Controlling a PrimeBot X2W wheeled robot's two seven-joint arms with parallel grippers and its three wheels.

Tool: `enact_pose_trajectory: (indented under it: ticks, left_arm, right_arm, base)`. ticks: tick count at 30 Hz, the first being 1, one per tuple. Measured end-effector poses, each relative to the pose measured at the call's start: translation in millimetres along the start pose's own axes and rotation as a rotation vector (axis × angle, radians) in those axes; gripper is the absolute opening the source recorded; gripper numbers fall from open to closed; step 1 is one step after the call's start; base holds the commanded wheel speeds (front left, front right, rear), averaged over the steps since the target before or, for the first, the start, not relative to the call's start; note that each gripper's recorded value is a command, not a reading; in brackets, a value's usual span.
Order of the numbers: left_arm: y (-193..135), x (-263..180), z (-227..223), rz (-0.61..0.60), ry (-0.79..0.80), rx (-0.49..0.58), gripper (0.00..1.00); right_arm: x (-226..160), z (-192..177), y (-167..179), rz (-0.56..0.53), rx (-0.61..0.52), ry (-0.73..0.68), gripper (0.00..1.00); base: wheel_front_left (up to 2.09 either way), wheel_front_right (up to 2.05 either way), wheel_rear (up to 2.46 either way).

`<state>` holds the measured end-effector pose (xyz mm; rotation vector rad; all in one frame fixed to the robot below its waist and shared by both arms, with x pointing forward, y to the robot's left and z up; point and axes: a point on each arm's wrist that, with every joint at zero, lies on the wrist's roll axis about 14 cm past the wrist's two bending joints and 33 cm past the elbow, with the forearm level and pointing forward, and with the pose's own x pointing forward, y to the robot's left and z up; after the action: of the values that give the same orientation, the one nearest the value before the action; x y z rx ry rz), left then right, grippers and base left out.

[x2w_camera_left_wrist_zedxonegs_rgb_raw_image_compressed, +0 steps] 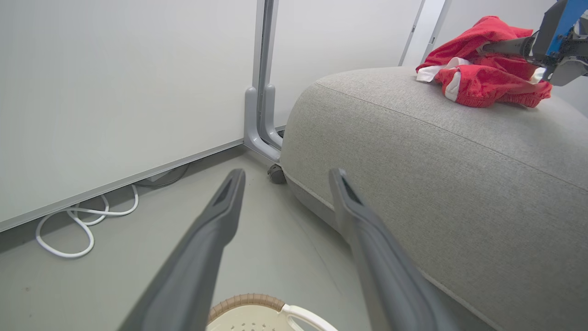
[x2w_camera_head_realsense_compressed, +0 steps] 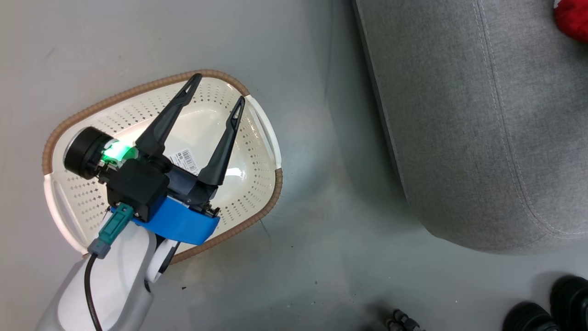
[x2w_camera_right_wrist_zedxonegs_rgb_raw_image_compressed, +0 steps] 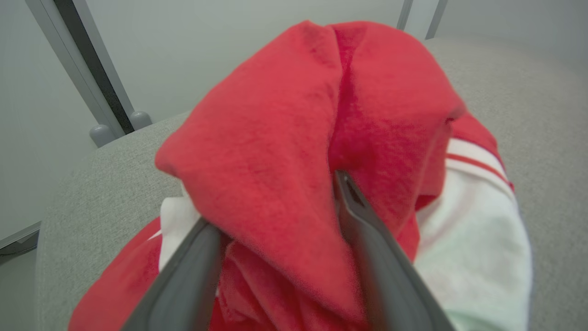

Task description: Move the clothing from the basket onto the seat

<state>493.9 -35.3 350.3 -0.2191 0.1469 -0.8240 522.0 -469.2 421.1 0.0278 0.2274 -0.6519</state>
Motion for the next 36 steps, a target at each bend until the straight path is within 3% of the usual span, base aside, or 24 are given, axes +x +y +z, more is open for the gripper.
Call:
enact_pose_trajectory:
  ticks: [20,36]
  left_arm:
    - [-11.3,-29.0,60.6,0.118,-0.07,-0.002,1.0]
    - [-23.6,-112.7,102.4,0.35,-0.123,-0.011,1.0]
  right_arm:
    - [-41.9,28.7,2.8,0.087,-0.026,-0.042,1.0]
    - [-132.2,54.6,43.4,0.343,-0.052,-0.167,1.0]
  base:
    - [0.0,0.0,0.0]
    - [0.0,0.0,0.0]
